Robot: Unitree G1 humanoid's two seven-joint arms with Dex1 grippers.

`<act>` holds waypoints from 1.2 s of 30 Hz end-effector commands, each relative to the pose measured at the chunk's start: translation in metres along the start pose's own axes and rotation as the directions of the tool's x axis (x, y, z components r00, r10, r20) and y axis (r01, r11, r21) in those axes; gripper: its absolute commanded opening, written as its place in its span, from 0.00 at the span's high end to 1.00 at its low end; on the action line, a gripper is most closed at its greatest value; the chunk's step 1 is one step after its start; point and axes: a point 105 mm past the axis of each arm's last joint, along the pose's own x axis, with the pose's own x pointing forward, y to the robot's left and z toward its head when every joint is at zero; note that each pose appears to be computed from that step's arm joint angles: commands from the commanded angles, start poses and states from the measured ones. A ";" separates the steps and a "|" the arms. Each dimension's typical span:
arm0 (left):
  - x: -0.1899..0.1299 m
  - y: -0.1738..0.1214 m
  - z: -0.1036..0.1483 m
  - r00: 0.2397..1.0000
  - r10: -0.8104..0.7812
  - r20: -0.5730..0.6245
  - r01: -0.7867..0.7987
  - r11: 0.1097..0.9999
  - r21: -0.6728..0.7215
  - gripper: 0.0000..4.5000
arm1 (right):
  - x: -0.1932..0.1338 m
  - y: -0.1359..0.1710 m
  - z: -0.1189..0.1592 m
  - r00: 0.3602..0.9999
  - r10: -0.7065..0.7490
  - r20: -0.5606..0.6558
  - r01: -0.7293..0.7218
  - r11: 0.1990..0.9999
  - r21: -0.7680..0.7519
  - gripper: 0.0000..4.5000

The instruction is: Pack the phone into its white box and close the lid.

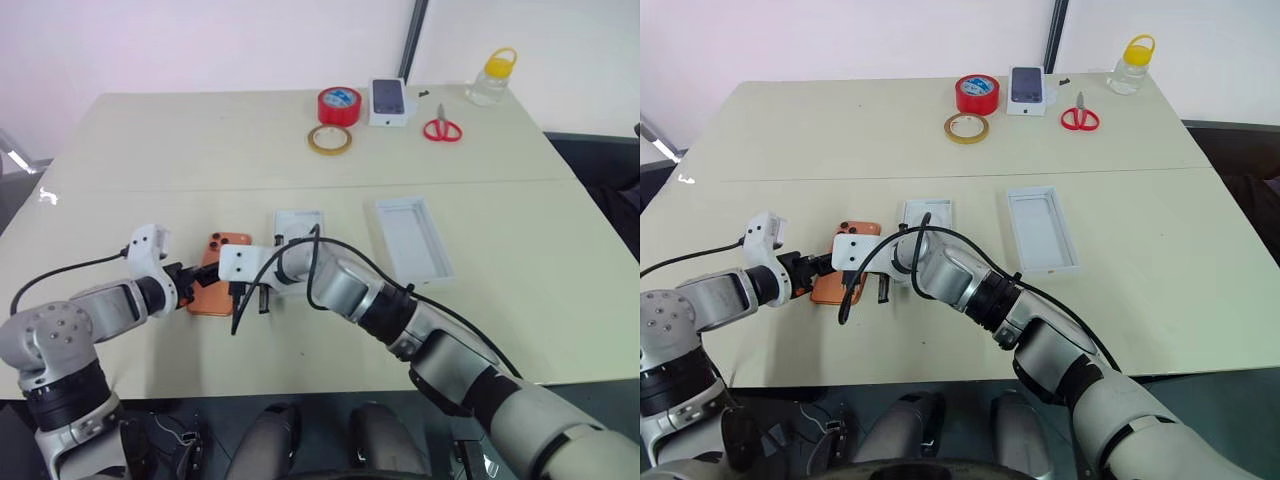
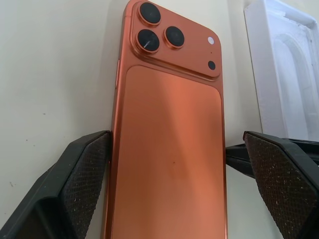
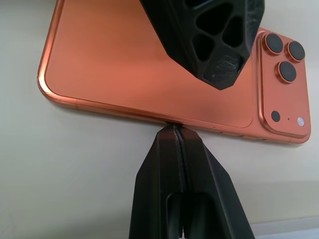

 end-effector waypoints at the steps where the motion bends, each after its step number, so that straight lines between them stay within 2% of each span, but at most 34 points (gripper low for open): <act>1: 0.013 -0.020 -0.027 0.988 -0.118 -0.101 0.113 0.992 -0.057 0.00 | -0.001 -0.002 0.014 0.999 -0.013 0.035 0.015 0.999 -0.046 1.00; 11: 0.013 -0.029 -0.016 0.978 -0.207 -0.019 0.201 0.968 -0.152 0.00 | -0.003 -0.003 0.008 0.999 -0.021 0.034 0.022 0.999 -0.039 1.00; 22: 0.010 -0.028 0.000 0.973 -0.227 0.047 0.231 0.947 -0.223 0.00 | -0.006 -0.004 0.006 0.999 -0.035 0.038 0.036 0.999 -0.021 1.00; 28: 0.008 -0.032 -0.010 0.971 -0.238 0.002 0.234 0.953 -0.195 0.00 | -0.007 -0.004 0.005 0.999 -0.034 0.037 0.035 0.999 -0.020 1.00; 36: 0.004 -0.036 -0.010 0.968 -0.249 -0.009 0.245 0.956 -0.164 0.00 | -0.007 -0.002 0.004 0.999 -0.028 0.034 0.029 0.999 -0.024 1.00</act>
